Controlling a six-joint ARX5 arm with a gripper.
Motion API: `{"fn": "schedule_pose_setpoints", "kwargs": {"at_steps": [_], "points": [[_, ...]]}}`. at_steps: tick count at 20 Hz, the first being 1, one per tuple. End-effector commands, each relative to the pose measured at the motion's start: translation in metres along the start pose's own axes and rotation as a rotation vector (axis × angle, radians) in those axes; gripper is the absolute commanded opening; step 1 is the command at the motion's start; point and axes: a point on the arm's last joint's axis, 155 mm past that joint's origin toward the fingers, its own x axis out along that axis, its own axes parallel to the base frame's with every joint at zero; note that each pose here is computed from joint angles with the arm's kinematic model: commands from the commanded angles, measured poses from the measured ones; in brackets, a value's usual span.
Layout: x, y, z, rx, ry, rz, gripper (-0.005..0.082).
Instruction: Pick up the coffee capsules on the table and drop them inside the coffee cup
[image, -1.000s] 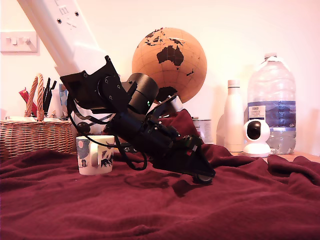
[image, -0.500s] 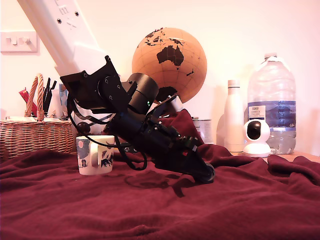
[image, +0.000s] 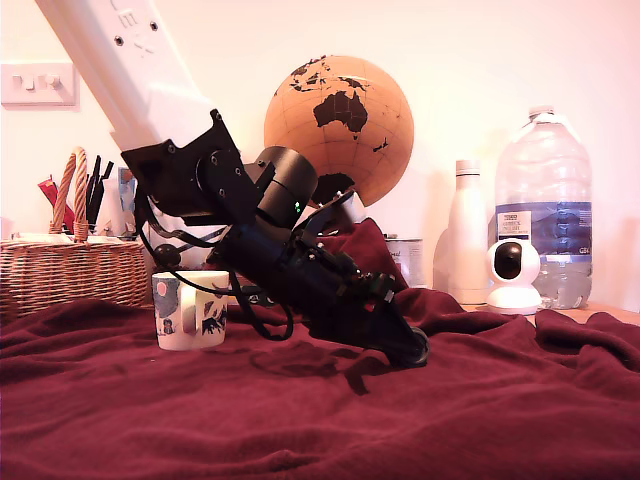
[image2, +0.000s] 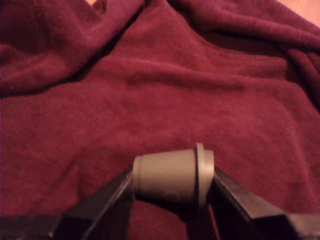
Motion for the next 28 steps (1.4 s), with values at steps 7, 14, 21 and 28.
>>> {"fn": "schedule_pose_setpoints", "kwargs": {"at_steps": [7, 14, 21, 28], "points": [[-0.044, -0.013, 0.029, -0.016, 0.024, 0.004, 0.0284], [-0.091, -0.02, 0.052, -0.031, 0.035, 0.044, 0.0284], [-0.122, -0.016, 0.047, -0.046, 0.098, 0.106, 0.0284], [-0.131, -0.007, 0.037, -0.084, 0.133, 0.122, 0.0284]]}}
